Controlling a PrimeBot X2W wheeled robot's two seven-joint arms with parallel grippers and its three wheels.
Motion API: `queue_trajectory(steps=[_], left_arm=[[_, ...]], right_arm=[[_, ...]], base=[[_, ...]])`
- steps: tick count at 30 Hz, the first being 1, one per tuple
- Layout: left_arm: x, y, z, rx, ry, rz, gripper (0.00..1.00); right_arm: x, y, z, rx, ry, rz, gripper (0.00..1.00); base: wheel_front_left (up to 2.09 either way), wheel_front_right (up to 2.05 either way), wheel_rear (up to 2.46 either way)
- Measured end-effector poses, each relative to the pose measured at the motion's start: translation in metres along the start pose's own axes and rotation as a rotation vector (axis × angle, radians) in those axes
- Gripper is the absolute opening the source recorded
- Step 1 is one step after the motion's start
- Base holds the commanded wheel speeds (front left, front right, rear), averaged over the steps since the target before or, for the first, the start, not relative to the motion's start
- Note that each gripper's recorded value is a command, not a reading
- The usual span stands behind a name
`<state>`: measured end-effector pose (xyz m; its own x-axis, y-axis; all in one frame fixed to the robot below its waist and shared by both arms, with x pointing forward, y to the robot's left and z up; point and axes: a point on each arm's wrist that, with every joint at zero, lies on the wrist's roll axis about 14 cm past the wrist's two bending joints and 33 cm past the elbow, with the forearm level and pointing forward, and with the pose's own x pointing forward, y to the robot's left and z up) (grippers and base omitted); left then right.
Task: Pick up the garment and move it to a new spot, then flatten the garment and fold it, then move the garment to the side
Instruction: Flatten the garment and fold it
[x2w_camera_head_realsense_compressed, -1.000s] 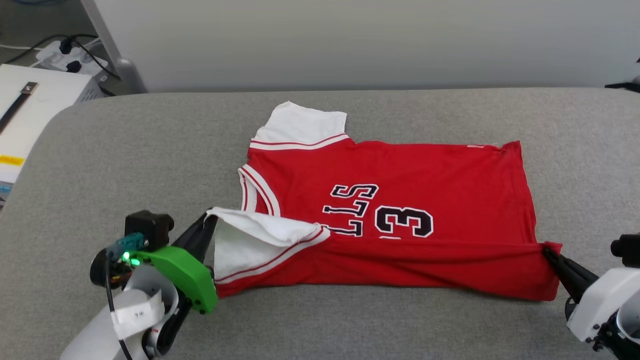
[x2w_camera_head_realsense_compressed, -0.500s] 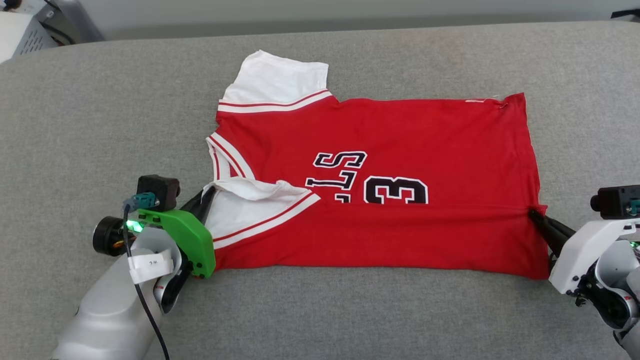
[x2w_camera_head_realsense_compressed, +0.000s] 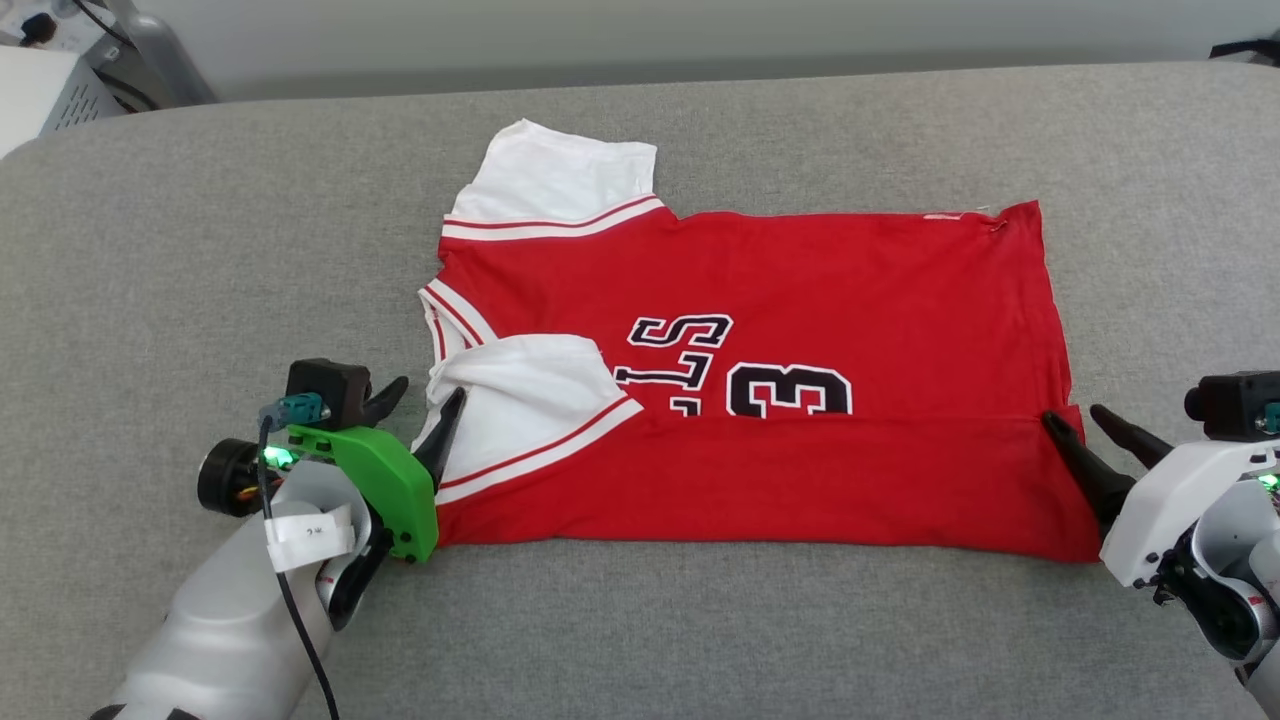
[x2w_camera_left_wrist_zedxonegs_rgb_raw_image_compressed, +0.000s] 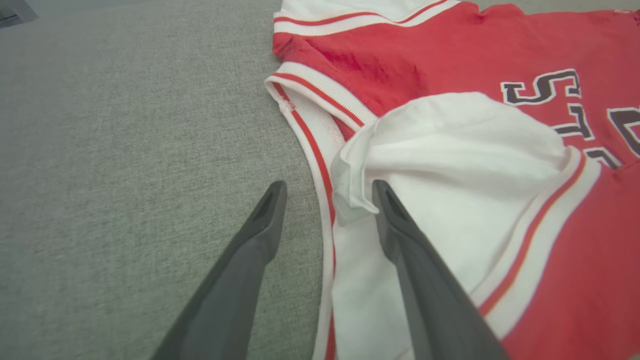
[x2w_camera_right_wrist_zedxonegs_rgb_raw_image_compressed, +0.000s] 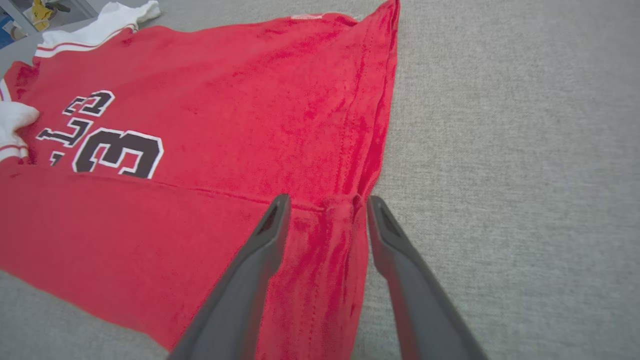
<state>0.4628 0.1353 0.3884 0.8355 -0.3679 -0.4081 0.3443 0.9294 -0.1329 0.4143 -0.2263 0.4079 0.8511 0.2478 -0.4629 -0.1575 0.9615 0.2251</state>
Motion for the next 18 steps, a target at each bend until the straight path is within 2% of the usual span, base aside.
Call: queue_trajectory(steps=[5, 8, 15, 18], left_arm=[[-0.01, 0.012, 0.04, 0.029, -0.082, 0.005, 1.0], [-0.015, 0.014, 0.059, 0.058, -0.071, -0.012, 1.0], [-0.033, 0.002, 0.051, 0.112, 0.177, -0.077, 1.0], [-0.043, -0.008, 0.04, 0.093, 0.292, -0.113, 1.0]], right_arm=[[-0.009, 0.005, 0.026, -0.036, -0.092, 0.021, 1.0], [-0.015, 0.006, 0.035, -0.062, -0.119, 0.024, 1.0], [-0.021, 0.012, 0.044, -0.089, -0.147, 0.036, 1.0], [-0.021, 0.015, 0.044, -0.091, -0.142, 0.041, 1.0]], base=[[0.0, 0.0, 0.0], [0.0, 0.0, 0.0], [0.0, 0.0, 0.0], [0.0, 0.0, 0.0]])
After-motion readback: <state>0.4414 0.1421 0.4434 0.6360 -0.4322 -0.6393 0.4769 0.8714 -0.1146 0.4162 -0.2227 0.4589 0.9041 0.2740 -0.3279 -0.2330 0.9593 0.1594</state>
